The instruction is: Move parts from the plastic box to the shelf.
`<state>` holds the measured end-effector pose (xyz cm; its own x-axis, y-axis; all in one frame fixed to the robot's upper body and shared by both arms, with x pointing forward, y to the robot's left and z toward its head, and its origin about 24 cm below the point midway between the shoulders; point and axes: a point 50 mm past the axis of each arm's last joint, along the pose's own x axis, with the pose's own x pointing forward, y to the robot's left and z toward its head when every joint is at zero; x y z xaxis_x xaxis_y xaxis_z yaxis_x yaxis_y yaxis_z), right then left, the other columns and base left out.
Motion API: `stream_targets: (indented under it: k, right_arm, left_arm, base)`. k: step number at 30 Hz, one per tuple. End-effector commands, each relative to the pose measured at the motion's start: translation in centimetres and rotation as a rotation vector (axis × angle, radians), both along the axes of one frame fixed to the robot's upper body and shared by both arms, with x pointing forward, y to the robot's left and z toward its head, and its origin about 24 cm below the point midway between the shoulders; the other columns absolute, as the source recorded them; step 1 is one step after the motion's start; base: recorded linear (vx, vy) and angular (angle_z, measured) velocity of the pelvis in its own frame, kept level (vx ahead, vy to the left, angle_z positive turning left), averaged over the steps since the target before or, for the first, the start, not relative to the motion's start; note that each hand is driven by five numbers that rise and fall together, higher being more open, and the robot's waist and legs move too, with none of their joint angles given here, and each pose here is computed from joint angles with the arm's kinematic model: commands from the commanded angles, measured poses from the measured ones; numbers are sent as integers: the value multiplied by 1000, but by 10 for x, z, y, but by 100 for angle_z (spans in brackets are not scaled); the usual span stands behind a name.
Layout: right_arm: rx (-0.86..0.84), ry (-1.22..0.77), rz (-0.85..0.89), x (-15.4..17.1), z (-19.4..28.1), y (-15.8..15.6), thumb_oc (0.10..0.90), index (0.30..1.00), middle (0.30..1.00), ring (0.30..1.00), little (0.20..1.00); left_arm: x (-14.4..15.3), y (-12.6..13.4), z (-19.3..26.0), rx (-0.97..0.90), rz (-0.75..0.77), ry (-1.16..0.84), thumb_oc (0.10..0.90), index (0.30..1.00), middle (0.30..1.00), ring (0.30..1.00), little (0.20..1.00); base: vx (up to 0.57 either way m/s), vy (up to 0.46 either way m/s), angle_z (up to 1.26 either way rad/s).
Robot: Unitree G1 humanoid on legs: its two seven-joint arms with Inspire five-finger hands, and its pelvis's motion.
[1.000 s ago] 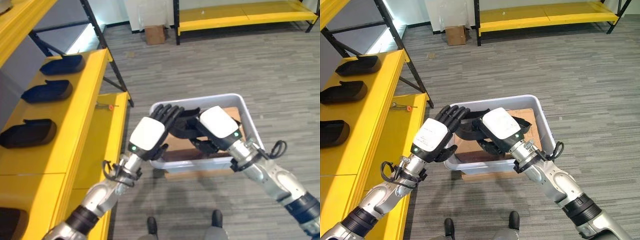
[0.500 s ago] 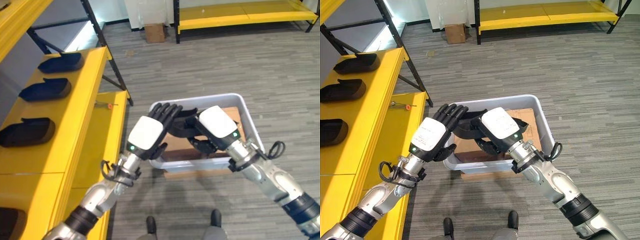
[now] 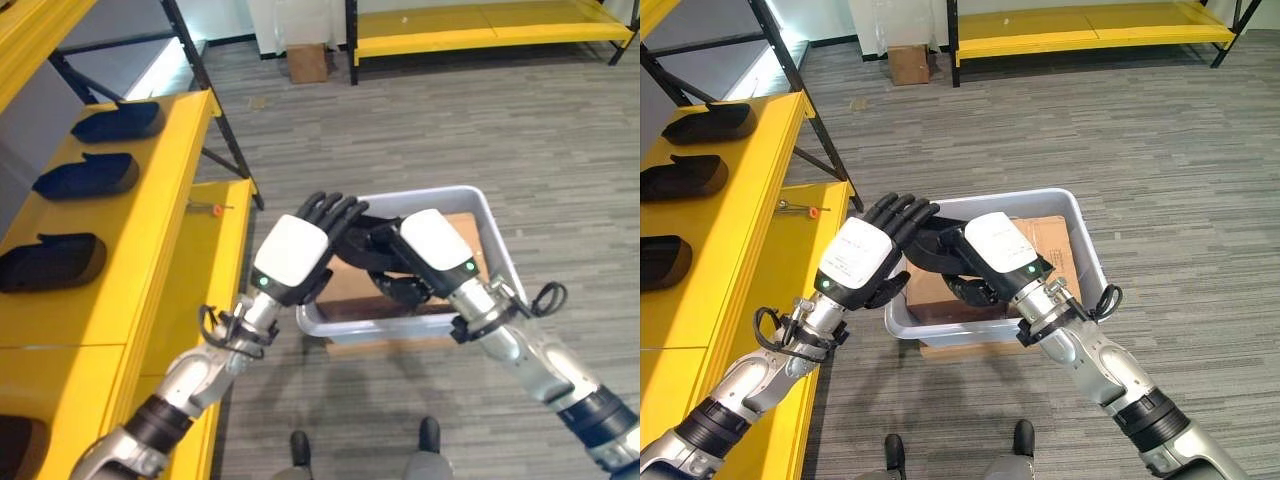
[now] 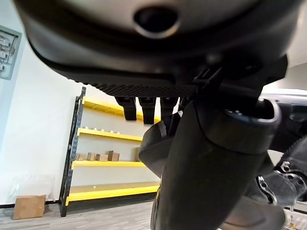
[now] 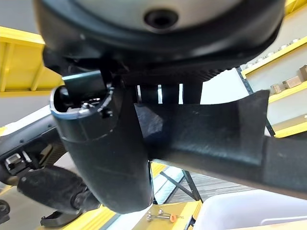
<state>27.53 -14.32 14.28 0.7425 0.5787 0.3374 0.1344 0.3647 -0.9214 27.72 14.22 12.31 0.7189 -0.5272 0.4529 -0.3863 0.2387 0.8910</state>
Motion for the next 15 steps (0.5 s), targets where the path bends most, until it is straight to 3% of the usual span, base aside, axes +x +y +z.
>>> stream_targets:
  k: [1,15]
  right_arm:
    - [247,-332,310,-19,80,49,400,300,300,300,300]
    - [299,-335,337,-21,85,54,400,300,300,300,300]
  left_arm:
    - [9,-16,22,27,-77,-107,400,300,300,300,300]
    - [15,-22,16,29,-75,-81,400,300,300,300,300]
  base:
    - [0,0,0]
    - [0,0,0]
